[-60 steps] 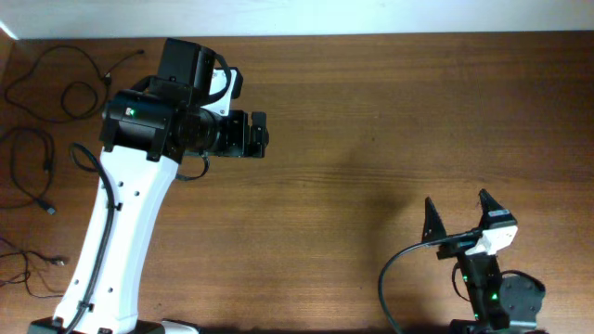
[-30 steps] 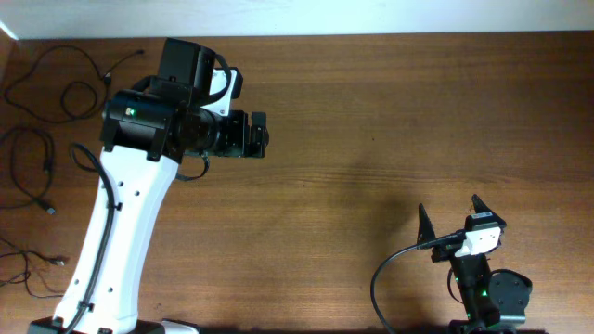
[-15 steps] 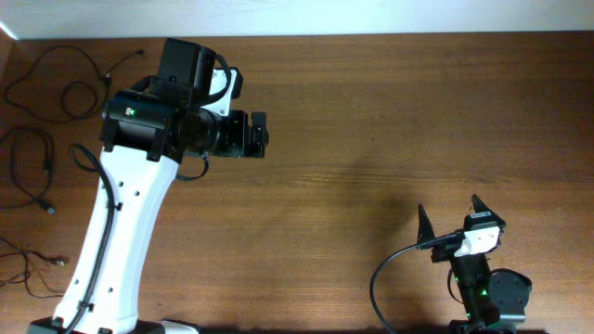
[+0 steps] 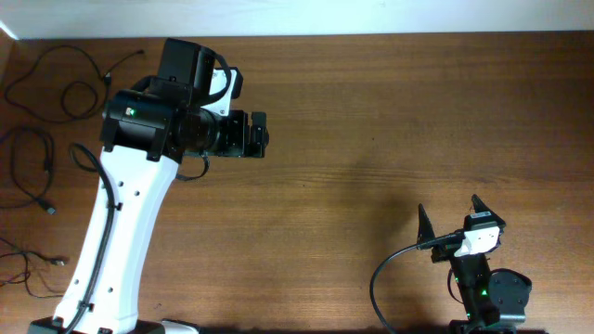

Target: Untangle cables

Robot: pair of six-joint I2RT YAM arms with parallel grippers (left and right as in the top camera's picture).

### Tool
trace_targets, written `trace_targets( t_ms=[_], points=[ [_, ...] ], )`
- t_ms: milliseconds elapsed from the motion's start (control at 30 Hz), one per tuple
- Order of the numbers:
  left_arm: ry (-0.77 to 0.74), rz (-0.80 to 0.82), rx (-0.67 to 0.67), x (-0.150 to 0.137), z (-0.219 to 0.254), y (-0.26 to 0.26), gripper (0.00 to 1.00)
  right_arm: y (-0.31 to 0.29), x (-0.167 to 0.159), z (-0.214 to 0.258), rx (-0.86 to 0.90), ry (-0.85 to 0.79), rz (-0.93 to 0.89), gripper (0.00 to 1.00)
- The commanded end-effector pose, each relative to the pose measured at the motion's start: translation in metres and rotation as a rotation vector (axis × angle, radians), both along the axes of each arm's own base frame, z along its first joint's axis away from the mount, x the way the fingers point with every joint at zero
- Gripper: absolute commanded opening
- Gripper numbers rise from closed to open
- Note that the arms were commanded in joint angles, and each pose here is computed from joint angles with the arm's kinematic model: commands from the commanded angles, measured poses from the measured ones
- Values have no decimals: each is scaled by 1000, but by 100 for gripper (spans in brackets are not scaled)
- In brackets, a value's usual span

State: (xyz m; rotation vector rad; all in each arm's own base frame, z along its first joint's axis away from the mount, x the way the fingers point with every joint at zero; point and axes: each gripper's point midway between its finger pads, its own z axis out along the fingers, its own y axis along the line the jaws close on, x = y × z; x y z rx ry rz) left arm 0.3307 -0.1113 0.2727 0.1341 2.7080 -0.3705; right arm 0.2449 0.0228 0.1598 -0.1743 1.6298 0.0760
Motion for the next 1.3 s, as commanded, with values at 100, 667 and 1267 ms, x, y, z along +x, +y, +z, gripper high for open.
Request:
trace_targets(
  t_ms=[100,667,1267],
  points=[
    [-9,-10,10,0,1,0,99,-5,0,-1,-3,-4,-32,98],
    [-9,-11,9,0,1,0,99,-34,1,-5,41,15,-207,98],
    [-9,-10,10,0,1,0,99,-33,1,-4,42,14,-199,98]
  ],
)
